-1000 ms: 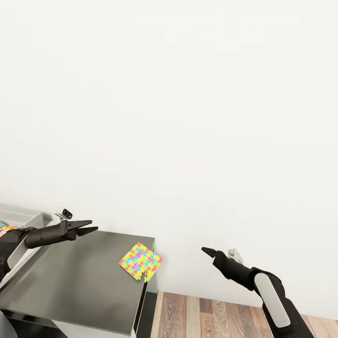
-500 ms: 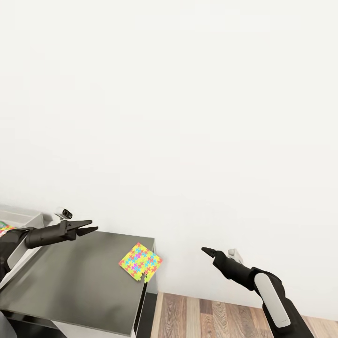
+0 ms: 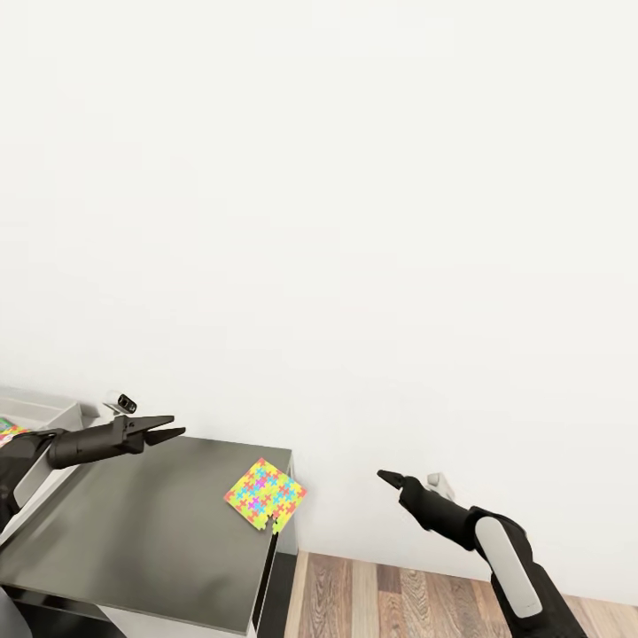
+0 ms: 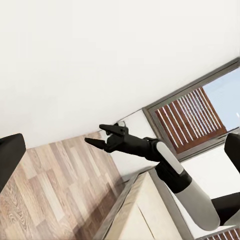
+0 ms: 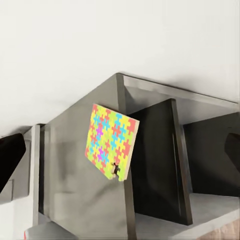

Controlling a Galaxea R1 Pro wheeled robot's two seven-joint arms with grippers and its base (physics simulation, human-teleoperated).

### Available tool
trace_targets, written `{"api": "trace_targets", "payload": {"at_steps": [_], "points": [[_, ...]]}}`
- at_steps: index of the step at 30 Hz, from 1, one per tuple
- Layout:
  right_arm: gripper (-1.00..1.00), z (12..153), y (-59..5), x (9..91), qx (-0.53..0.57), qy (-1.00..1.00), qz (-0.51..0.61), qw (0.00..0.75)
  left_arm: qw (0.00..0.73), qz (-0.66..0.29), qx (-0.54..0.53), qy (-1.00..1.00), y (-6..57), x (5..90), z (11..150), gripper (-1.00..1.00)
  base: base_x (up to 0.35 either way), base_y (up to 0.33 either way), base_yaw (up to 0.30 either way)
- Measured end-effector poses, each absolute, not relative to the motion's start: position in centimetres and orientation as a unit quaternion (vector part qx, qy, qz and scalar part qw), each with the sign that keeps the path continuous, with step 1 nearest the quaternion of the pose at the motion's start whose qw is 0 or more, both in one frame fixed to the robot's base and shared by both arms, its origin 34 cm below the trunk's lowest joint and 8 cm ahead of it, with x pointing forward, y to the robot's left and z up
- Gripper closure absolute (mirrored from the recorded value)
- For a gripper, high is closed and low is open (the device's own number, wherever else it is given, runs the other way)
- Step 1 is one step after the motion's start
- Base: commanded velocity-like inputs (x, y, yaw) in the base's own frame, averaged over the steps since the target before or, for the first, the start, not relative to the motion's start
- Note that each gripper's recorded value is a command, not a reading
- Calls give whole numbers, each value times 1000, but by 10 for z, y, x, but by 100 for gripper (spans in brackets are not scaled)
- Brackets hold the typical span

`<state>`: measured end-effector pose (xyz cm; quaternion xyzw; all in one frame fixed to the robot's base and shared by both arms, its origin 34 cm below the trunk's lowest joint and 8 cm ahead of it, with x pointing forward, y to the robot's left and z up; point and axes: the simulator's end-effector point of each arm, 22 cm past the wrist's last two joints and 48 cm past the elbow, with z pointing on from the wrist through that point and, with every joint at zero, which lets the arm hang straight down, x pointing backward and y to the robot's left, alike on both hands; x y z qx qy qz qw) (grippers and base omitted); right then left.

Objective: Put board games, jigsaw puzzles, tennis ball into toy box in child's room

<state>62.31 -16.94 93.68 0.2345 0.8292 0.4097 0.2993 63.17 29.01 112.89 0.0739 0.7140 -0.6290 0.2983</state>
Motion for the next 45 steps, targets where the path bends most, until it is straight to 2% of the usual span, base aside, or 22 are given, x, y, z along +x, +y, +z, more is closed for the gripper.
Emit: {"api": "trace_targets", "payload": {"at_steps": [4, 8, 13, 21, 27, 36, 45], "points": [[-100, 925, -158, 628, 243, 831, 418, 276, 299, -630, 81, 712, 286, 631, 1132, -100, 0, 0, 0], [-100, 920, -119, 631, 241, 830, 439, 247, 298, -631, 103, 709, 275, 628, 1140, -100, 0, 0, 0], [-100, 923, -74, 631, 225, 830, 451, 240, 240, -641, 152, 713, 230, 597, 1150, -100, 0, 0, 0], [-100, 925, -76, 637, 231, 825, 450, 253, 209, -670, 225, 676, 158, 566, 1183, -100, 0, 0, 0], [-100, 925, -80, 638, 238, 822, 452, 253, 212, -650, 234, 691, 123, 571, 1169, -100, 0, 0, 0], [-100, 912, -84, 633, 253, 821, 452, 239, 233, -625, 224, 711, 122, 585, 1159, -100, 0, 0, 0], [-100, 878, -81, 633, 274, 822, 466, 178, 243, -622, 215, 713, 127, 591, 1162, -100, 0, 0, 0]]}}
